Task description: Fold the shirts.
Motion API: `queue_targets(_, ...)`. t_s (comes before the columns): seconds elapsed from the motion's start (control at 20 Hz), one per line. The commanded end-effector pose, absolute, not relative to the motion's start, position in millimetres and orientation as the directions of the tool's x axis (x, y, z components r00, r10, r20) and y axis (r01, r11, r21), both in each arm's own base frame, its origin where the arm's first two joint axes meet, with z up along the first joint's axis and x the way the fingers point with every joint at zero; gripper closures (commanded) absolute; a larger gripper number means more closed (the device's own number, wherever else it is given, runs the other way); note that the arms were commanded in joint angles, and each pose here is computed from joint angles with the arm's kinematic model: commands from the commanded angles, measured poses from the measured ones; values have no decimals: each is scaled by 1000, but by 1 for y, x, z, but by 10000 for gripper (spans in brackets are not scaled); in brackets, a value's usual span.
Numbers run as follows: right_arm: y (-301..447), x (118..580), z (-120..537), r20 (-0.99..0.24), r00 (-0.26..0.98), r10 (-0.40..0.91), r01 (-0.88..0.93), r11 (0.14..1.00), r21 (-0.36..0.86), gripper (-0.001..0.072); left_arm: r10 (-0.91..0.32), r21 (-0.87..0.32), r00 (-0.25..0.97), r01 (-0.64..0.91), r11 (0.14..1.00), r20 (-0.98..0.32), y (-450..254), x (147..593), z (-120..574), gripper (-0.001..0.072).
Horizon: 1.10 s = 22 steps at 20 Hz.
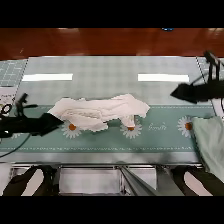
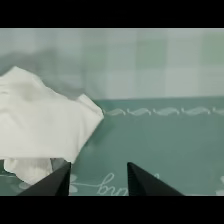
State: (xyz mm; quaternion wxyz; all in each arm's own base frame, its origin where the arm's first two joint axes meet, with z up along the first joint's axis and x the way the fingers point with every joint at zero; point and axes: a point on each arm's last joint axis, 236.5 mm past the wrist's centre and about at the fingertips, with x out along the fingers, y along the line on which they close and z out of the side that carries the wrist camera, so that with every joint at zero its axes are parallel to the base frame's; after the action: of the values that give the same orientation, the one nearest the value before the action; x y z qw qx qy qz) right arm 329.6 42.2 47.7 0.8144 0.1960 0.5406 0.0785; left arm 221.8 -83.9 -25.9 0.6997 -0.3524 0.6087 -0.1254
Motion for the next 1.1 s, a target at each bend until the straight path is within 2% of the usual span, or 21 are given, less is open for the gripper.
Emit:
queue_targets(0.0,41,277,-10,-805,408,431,230,805,547,305,-720,-733,173,-288,616,-672,-134,194,-54,200)
queue_targets(0.3,55,253,-38,-808,343,479,267,775,572,305,-584,-718,443,-240,654,-680,-150,263,-68,200)
queue_targets(0.5,64,250,-38,-807,322,495,248,779,576,305,-544,-663,410,-248,706,-732,-158,266,-94,204)
queue_targets(0.55,73,248,-38,-807,307,504,232,783,577,305,-548,-661,397,-249,708,-737,-160,268,-96,394)
queue_targets(0.6,84,248,-38,-807,295,511,208,790,576,305,-551,-660,398,-226,716,-734,-160,272,-94,679)
queue_targets(0.8,123,253,-43,-796,277,538,164,790,591,305,-605,-693,398,-121,711,-690,-161,287,-66,683)
queue_targets(1.05,180,266,-74,-761,227,608,130,755,642,305,-625,-711,395,-115,693,-673,-156,291,-57,683)
